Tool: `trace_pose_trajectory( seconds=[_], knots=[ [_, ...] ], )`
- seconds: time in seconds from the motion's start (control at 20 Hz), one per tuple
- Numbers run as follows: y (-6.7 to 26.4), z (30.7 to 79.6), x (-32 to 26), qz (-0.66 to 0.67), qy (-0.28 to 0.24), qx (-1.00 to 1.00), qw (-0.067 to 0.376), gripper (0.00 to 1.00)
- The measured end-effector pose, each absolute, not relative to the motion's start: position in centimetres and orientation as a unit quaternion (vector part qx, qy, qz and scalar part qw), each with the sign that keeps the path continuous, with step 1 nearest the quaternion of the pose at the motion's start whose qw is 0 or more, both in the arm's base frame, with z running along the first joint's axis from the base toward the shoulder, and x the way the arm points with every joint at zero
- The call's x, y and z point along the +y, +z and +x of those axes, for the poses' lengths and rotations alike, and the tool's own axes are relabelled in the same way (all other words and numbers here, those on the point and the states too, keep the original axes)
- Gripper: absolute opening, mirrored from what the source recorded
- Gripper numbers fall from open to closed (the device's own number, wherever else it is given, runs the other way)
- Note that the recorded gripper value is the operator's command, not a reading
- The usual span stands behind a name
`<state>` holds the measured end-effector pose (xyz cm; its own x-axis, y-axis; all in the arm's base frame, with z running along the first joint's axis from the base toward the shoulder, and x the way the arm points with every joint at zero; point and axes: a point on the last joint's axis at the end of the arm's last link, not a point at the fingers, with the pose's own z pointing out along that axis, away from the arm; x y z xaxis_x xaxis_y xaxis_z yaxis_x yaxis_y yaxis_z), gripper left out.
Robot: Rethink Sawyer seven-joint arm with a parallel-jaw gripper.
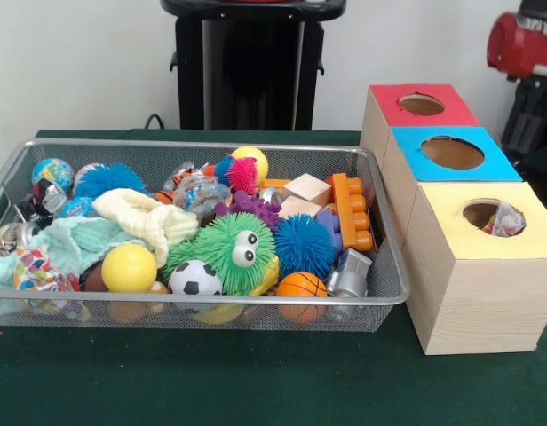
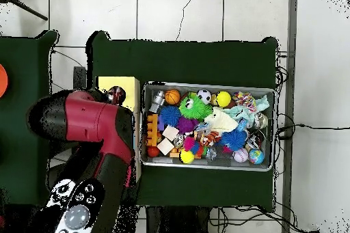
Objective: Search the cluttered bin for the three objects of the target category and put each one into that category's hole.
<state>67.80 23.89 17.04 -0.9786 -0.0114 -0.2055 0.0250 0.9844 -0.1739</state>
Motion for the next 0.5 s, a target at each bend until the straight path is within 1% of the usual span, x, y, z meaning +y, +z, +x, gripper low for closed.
trace_pose_trajectory(
  seconds=[0.15,0.25,0.5],
  knots=[
    [19.3,67.5,22.8,0.015,-0.088,0.991,0.103,0.0],
    [20.3,67.3,22.0,0.02,-0.092,0.99,0.106,0.0],
    [23.0,65.9,18.7,0.027,-0.118,0.986,0.113,0.0]
  ],
)
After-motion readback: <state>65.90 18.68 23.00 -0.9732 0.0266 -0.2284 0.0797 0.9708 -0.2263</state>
